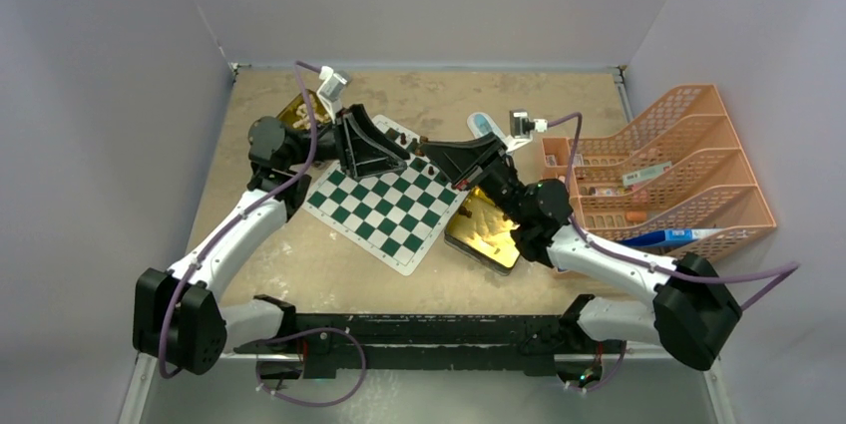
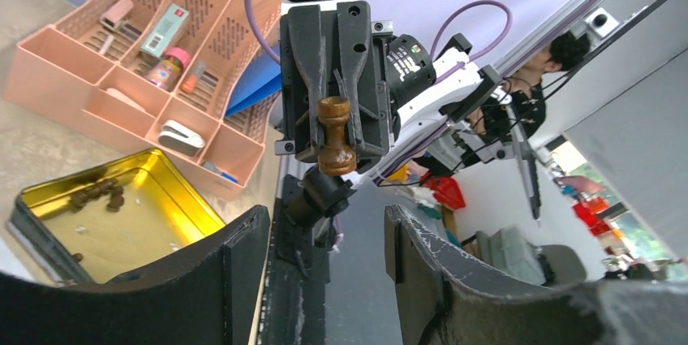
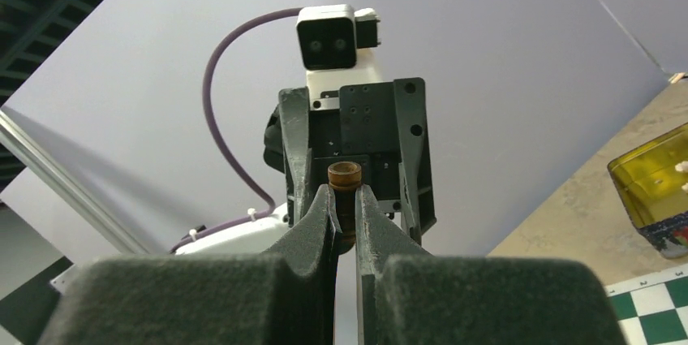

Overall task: Set up the chess pieces on the board
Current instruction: Place the chess piece on the chessboard.

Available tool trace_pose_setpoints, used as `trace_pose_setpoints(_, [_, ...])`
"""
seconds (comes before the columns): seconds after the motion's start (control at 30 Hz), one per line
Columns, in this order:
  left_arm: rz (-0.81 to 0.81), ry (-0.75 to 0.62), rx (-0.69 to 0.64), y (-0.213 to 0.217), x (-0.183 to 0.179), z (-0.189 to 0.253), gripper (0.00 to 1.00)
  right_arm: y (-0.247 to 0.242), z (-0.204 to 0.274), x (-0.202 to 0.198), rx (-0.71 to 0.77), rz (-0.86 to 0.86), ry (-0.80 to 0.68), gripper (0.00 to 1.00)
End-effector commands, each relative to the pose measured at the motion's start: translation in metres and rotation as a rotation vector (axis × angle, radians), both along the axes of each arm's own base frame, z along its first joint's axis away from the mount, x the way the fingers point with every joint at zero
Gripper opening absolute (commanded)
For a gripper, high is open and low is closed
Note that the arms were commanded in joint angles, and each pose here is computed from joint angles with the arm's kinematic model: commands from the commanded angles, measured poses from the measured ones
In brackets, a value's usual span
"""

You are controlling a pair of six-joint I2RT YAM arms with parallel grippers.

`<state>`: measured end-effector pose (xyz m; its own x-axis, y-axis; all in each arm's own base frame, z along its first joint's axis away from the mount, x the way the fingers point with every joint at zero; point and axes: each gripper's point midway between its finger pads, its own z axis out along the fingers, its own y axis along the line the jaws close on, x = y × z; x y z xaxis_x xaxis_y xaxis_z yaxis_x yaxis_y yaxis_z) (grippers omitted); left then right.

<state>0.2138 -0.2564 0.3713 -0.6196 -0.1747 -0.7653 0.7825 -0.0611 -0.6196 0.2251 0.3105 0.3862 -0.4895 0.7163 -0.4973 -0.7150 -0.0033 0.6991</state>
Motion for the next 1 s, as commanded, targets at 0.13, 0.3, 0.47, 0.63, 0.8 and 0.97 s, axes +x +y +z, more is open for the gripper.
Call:
trace_pose_setpoints(0.13, [-0.045, -0.041, -0.076, -0.005, -0.012, 0.019, 0.53, 0.005, 0.041, -0.016, 0.085, 0.076, -0.098, 0.0])
trace_pose_setpoints(0.3, [-0.065, -0.033, -0.092, -0.006, -0.013, 0.021, 0.51, 0.009, 0.04, -0.015, 0.081, 0.078, -0.095, 0.0])
trace_pose_setpoints(0.47, [-0.066, -0.03, -0.092, -0.006, -0.012, 0.021, 0.45, 0.011, 0.041, -0.017, 0.077, 0.081, -0.103, 0.0])
trace_pose_setpoints(0.63, [-0.067, -0.024, -0.099, -0.006, -0.011, 0.023, 0.4, 0.012, 0.04, -0.02, 0.069, 0.082, -0.105, 0.0])
trace_pose_setpoints(0.8, [-0.069, -0.026, -0.094, -0.007, -0.011, 0.022, 0.33, 0.014, 0.04, -0.025, 0.051, 0.084, -0.126, 0.0])
trace_pose_setpoints(0.97, [-0.091, -0.05, -0.078, -0.006, -0.015, 0.019, 0.15, 0.014, 0.038, -0.029, 0.027, 0.082, -0.131, 0.0])
